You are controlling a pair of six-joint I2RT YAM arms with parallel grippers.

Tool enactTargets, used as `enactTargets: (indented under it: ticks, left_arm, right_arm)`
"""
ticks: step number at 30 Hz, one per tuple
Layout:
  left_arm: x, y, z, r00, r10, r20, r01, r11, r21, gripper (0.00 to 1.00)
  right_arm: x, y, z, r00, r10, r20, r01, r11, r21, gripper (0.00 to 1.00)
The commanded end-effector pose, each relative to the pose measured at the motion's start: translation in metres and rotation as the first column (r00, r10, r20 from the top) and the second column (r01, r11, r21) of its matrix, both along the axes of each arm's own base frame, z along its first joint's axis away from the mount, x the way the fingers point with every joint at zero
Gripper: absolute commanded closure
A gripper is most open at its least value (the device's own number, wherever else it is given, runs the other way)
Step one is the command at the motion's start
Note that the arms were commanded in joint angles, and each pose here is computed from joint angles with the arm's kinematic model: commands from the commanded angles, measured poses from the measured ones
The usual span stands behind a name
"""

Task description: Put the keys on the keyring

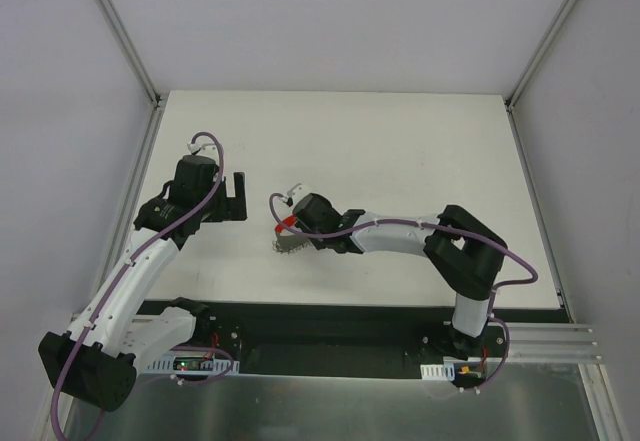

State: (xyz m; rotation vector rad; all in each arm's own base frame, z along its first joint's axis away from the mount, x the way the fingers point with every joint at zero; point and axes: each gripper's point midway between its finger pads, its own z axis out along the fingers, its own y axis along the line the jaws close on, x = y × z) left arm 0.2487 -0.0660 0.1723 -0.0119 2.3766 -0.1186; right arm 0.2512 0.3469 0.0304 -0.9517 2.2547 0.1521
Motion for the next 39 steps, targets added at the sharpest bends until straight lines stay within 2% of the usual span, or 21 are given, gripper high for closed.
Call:
enactTargets:
  ticks: [1,6,13,20,26,33,35,39]
  left_arm:
    - [0.002,-0.001,0.001,1.0,-0.014,0.008,0.014,1.0,-0.009,0.01]
    - [0.002,-0.002,0.0,1.0,-0.015,0.005,0.015,1.0,-0.009,0.01]
    - [0.002,-0.002,0.0,1.0,-0.016,0.006,0.016,1.0,-0.01,0.01]
    - [0.002,-0.003,0.0,1.0,-0.018,0.005,0.018,1.0,-0.015,0.01]
    - [0.002,-0.003,0.0,1.0,-0.021,0.003,0.021,1.0,-0.015,0.01]
    - [0.002,-0.005,0.0,1.0,-0.028,0.001,0.028,0.999,-0.022,0.01]
    - [0.002,-0.005,0.001,1.0,-0.028,0.002,0.028,0.999,-0.024,0.01]
    - [0.002,-0.005,0.0,1.0,-0.028,0.001,0.028,0.999,-0.022,0.01]
  right_arm:
    - [0.002,0.002,0.003,1.0,0.022,0.01,-0.021,0.999,-0.037,0.8]
    - [0.003,0.0,0.002,1.0,0.017,0.014,-0.017,0.998,-0.053,0.81]
    - [0.007,-0.008,0.005,1.0,0.002,0.029,0.0,0.998,-0.065,0.88]
    - [0.014,-0.012,0.014,0.999,-0.026,0.027,0.027,0.999,-0.041,0.99]
    - [0.014,-0.008,0.026,0.999,-0.033,-0.02,0.033,0.999,0.041,0.99]
    - [0.0,0.007,0.043,0.991,0.016,-0.132,0.012,0.978,0.209,0.99]
    - [0.002,0.01,0.042,0.985,0.0,-0.17,0.046,0.963,0.267,0.99]
    - [0.005,-0.002,0.025,0.969,-0.051,-0.242,0.125,0.946,0.299,0.99]
